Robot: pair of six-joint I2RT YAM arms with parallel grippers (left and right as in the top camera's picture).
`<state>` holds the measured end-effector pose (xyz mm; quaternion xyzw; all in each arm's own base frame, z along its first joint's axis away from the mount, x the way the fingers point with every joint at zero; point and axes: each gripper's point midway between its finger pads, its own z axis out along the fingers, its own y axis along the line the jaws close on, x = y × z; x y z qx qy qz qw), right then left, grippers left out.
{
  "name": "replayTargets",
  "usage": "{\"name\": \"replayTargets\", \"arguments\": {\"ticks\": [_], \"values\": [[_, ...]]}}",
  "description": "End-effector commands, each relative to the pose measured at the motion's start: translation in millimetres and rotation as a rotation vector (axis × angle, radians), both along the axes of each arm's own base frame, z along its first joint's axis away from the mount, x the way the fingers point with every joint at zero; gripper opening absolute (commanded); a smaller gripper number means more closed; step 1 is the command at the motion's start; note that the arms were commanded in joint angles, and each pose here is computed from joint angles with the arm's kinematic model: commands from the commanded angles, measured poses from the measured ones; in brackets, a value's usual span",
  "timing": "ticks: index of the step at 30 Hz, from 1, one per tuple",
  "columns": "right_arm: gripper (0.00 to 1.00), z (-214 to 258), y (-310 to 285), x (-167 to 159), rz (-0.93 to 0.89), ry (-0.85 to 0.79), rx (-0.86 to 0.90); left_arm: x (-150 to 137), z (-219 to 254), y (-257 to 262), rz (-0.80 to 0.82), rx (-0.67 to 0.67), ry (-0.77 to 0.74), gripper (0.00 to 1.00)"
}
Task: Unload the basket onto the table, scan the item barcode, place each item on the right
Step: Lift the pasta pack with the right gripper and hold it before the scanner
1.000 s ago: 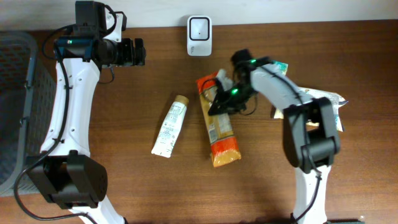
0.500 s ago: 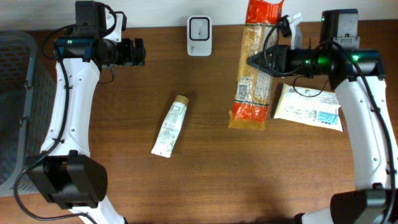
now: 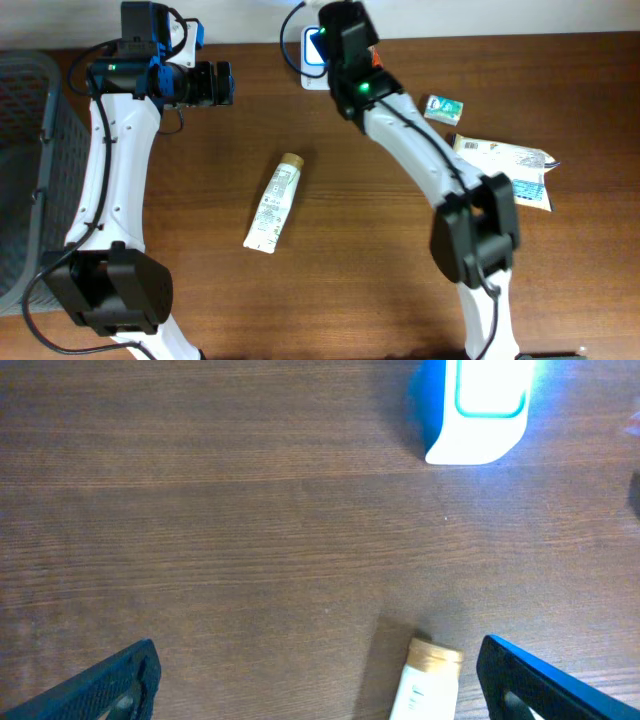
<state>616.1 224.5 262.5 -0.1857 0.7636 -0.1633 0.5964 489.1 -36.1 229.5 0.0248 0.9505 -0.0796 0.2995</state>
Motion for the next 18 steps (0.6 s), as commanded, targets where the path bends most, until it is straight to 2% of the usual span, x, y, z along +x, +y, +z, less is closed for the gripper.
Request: {"name": "replayTargets", "arguments": {"ticks": [1, 3, 8, 10, 13, 18], "values": [[0.04, 22, 11, 14, 0.019, -0.144, -0.157, 0, 0, 0, -0.002, 0.001, -0.002, 0.99], [0.04, 12, 34, 22, 0.125, -0.191, -0.142, 0, 0, 0, -0.001, 0.001, -0.002, 0.99], [0.04, 4, 51, 32, 0.201, -0.298, -0.166, 0, 0, 0, -0.002, 0.001, -0.002, 0.99], [0.04, -5, 47, 37, 0.194, -0.308, -0.175, 0, 0, 0, -0.001, 0.001, -0.002, 0.99], [0.04, -17, 49, 40, 0.207, -0.304, -0.285, 0, 0, 0, -0.001, 0.001, -0.002, 0.99], [0.04, -18, 49, 40, 0.212, -0.312, -0.353, 0, 0, 0, -0.001, 0.001, -0.002, 0.99]]}}
